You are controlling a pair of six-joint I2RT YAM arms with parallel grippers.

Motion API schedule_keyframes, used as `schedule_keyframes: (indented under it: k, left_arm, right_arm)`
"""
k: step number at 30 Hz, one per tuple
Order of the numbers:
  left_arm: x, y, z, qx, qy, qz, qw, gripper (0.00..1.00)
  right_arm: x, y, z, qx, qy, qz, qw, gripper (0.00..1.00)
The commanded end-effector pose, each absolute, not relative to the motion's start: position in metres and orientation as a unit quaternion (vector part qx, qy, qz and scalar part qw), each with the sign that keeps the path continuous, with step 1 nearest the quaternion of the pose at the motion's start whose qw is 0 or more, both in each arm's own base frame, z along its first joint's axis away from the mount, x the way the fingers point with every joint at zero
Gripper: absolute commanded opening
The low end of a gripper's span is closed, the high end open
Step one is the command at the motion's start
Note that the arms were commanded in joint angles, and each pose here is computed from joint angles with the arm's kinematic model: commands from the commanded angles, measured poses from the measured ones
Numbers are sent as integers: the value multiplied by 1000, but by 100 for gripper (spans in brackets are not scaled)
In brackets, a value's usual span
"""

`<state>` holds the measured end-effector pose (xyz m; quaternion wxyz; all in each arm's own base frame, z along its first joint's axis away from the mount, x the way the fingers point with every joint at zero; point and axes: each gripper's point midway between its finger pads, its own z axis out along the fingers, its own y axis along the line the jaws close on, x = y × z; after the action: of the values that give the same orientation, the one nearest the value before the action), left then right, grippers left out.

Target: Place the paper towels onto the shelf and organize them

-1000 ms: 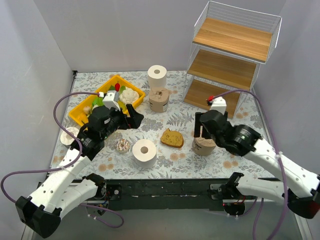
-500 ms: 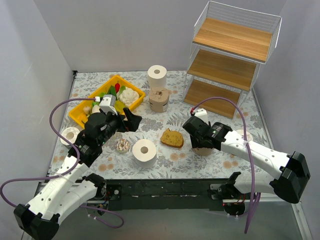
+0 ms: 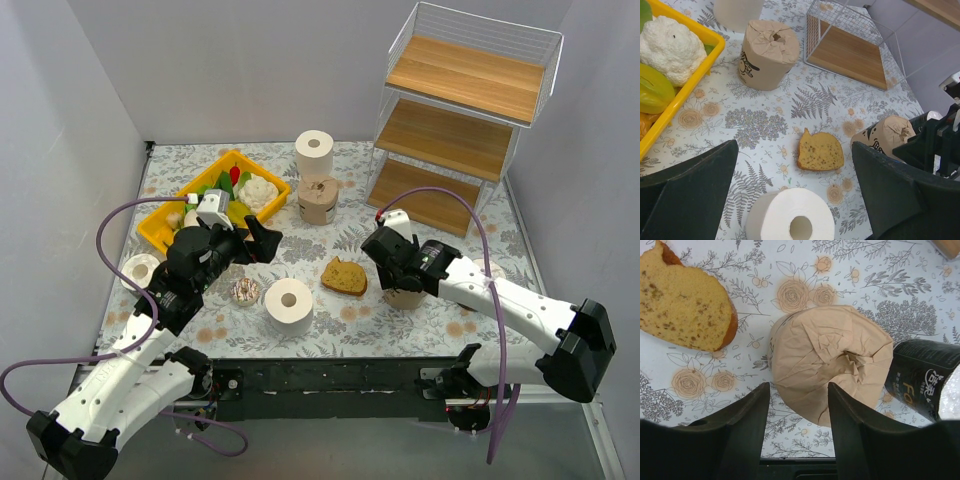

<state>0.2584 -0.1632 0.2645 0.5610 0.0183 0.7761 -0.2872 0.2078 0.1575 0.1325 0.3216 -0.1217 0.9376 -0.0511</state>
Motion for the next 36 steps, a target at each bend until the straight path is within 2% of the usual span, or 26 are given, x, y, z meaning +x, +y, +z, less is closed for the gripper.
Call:
schedule_keyframes:
  k: [1, 11, 24, 30, 36]
  left_arm:
    - [259, -160, 269, 21, 770, -281, 572, 98]
    - [260, -160, 269, 21, 771, -280, 571, 98]
    - [261, -159, 267, 20, 773, -275, 571, 98]
    - [262, -158, 265, 18, 775, -272, 571, 98]
    - [263, -157, 264, 15, 777, -267, 569, 98]
  right_arm:
    - [225, 151, 154, -117, 923, -79, 359, 59]
    - [230, 156, 125, -136, 929, -80, 335, 66]
    - [233, 167, 135, -138, 926, -53, 346, 65]
    - [225, 159, 111, -140, 933, -69, 324, 65]
    - [233, 146, 128, -153, 920, -106, 346, 51]
